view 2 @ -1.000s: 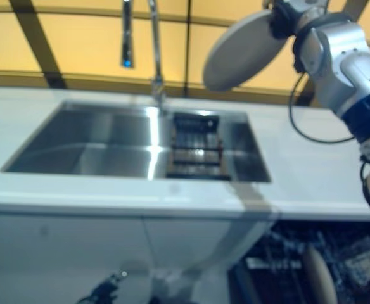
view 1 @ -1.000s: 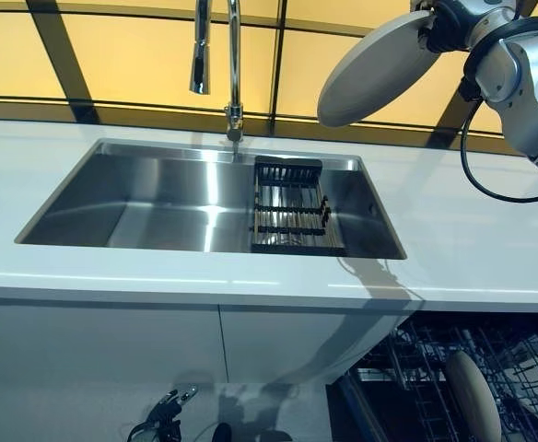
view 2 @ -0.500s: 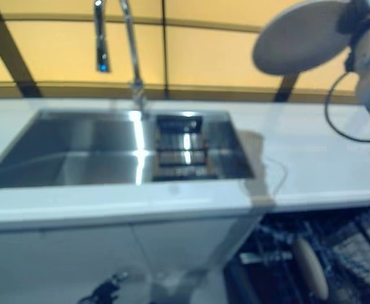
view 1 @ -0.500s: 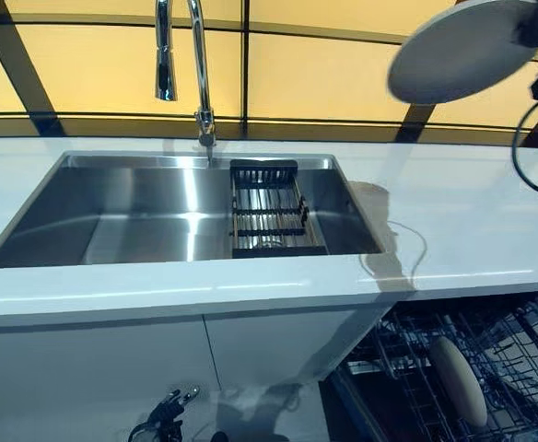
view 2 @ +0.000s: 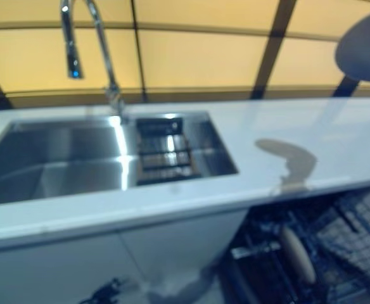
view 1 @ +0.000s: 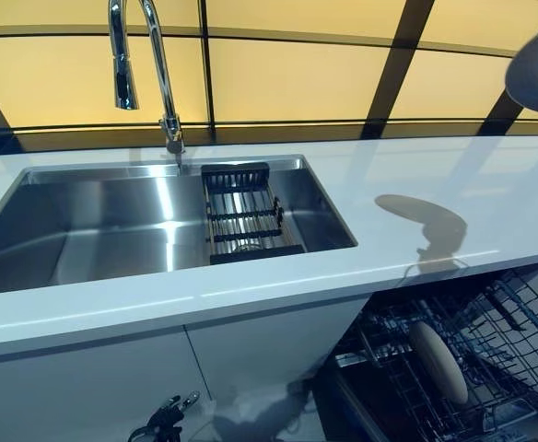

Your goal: Take plates into dishwasher

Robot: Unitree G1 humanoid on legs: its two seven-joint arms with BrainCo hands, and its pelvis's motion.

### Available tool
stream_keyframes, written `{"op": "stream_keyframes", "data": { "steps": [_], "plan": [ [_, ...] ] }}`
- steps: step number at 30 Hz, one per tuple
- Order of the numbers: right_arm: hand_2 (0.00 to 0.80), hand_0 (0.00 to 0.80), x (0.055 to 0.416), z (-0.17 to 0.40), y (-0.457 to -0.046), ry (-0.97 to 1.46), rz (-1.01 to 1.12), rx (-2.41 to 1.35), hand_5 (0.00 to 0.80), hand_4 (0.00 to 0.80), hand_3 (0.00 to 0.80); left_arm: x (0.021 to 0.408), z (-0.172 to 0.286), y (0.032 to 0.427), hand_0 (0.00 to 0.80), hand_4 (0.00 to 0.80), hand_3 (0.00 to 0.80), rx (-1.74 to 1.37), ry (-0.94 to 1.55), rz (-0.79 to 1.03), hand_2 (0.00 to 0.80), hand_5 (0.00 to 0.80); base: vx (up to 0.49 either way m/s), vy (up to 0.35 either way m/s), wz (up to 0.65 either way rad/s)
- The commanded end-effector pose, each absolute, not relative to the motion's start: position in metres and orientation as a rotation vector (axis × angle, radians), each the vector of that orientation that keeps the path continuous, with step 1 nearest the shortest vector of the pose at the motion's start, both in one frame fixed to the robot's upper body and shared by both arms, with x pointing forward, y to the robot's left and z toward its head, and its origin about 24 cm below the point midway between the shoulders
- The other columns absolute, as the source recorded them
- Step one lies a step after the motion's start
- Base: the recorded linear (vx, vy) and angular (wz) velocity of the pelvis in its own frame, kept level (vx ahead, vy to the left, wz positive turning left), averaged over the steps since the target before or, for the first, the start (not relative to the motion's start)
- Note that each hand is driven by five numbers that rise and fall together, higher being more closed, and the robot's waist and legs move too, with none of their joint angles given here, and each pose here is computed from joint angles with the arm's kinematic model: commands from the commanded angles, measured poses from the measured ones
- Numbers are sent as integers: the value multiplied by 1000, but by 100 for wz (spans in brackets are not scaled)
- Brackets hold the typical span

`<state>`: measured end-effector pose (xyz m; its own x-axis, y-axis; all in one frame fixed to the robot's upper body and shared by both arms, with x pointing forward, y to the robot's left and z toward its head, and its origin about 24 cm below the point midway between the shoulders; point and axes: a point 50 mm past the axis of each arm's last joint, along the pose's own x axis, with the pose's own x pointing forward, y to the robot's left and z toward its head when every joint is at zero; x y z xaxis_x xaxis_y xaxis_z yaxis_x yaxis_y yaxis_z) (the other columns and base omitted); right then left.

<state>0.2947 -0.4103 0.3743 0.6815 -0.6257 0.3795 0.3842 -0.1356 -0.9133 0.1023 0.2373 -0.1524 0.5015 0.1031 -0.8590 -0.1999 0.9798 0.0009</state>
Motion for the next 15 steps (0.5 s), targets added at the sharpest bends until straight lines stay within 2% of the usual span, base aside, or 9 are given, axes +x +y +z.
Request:
{"op": "stream_keyframes", "data": {
  "steps": [1,9,15],
  "plan": [
    [800,800,264,388,-436,202,-1012,-1357,800,800,800,115,-144,259,0,0,0,-3,1016,153,0,0,3,-13,-4],
    [800,800,239,352,-470,370,-1022,-1201,800,800,800,118,-144,256,0,0,0,2,1009,134,0,0,7,-9,-14],
    [800,800,232,327,-482,472,-959,-1151,800,800,800,121,-144,255,0,0,0,4,1002,130,0,0,-4,-1,-8]
  ]
}}
